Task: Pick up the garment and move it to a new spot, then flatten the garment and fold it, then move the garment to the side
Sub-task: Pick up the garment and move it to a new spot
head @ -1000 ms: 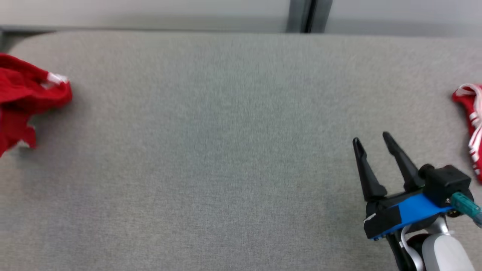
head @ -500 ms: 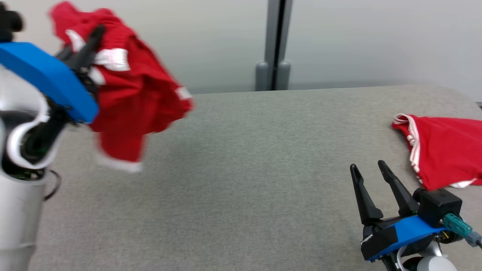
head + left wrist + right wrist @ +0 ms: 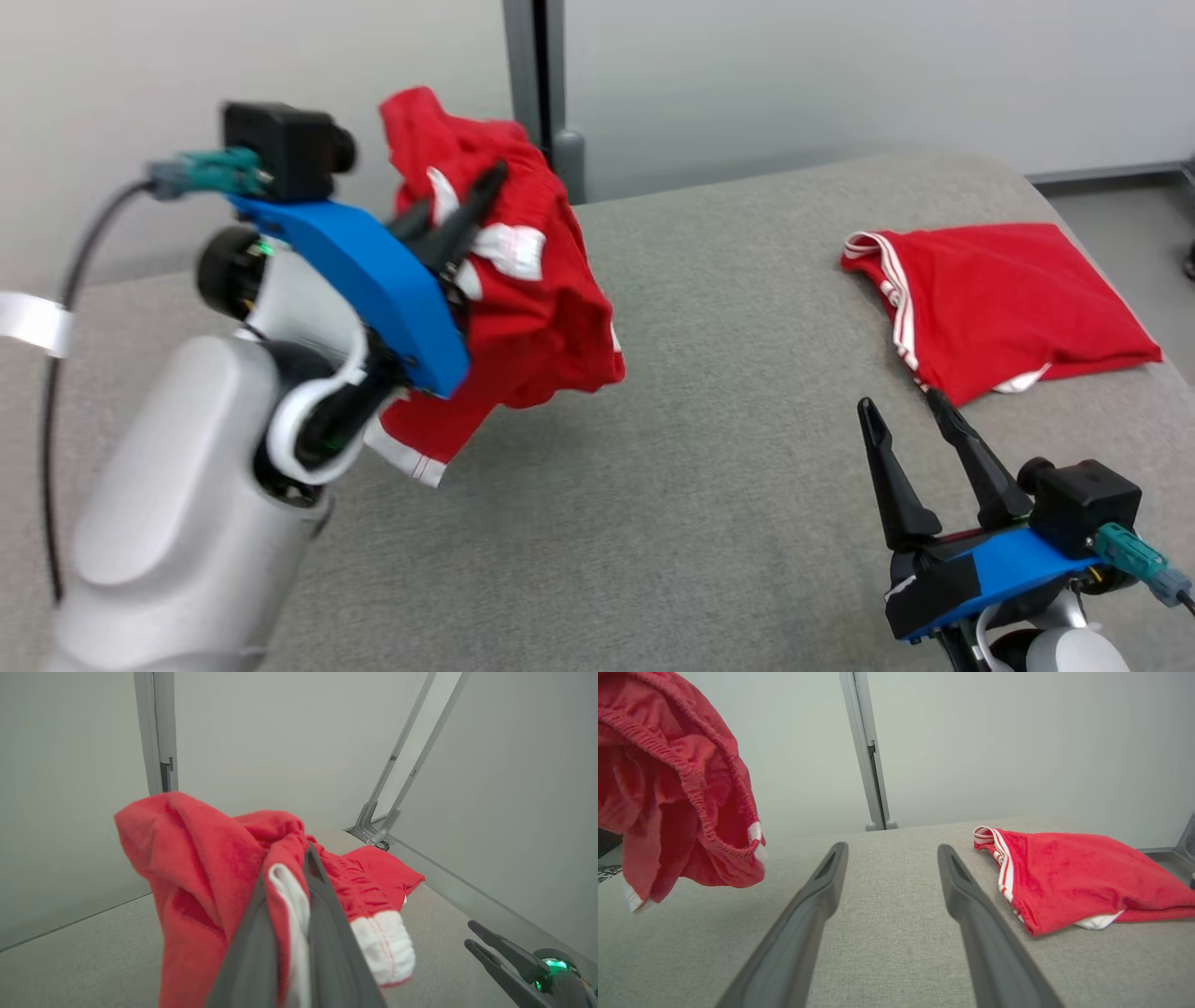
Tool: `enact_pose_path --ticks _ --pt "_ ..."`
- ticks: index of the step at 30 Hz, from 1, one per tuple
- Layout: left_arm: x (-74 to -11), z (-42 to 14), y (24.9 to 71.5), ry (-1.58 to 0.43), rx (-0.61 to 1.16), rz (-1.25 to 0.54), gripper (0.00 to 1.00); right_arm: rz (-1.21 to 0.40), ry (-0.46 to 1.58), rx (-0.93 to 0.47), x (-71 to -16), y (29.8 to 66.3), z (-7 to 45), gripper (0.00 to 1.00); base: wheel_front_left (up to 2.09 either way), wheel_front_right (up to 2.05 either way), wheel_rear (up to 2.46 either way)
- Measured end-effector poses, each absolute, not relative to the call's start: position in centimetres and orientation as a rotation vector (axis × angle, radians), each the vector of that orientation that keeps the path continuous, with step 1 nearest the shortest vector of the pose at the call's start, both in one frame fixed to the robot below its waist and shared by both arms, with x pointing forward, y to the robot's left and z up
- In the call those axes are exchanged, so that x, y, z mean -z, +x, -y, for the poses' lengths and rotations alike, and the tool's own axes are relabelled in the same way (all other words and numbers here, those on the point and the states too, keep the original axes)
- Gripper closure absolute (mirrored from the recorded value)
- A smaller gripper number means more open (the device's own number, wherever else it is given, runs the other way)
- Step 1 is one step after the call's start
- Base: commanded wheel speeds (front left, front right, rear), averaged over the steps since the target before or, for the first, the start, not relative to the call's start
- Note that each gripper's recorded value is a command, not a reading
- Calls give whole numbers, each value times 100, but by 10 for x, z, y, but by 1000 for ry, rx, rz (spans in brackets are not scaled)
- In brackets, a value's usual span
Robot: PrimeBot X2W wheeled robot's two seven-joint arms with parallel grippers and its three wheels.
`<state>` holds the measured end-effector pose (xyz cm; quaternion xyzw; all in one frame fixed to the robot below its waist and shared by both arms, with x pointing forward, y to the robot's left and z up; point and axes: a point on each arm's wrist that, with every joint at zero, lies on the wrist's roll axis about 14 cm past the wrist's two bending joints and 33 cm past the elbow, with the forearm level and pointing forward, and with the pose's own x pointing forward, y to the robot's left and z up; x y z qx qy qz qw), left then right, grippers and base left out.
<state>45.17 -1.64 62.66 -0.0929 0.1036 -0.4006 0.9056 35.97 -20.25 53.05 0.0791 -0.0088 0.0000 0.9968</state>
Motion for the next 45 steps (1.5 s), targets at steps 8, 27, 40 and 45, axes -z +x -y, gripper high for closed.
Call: enact_pose_path --ticks 8,27,40,45 --pt "-539 57 447 -184 857 -373 100 5 167 41 -523 360 215 0 0 0 0" --pt "-499 2 428 -334 610 -163 0 5 172 -11 -523 372 199 0 0 0 0" --pt "-498 -119 401 -304 250 -27 0 11 175 -85 -532 376 175 0 0 0 0" --pt "-502 -151 390 -257 160 12 0 5 176 -100 -530 377 170 0 0 0 0"
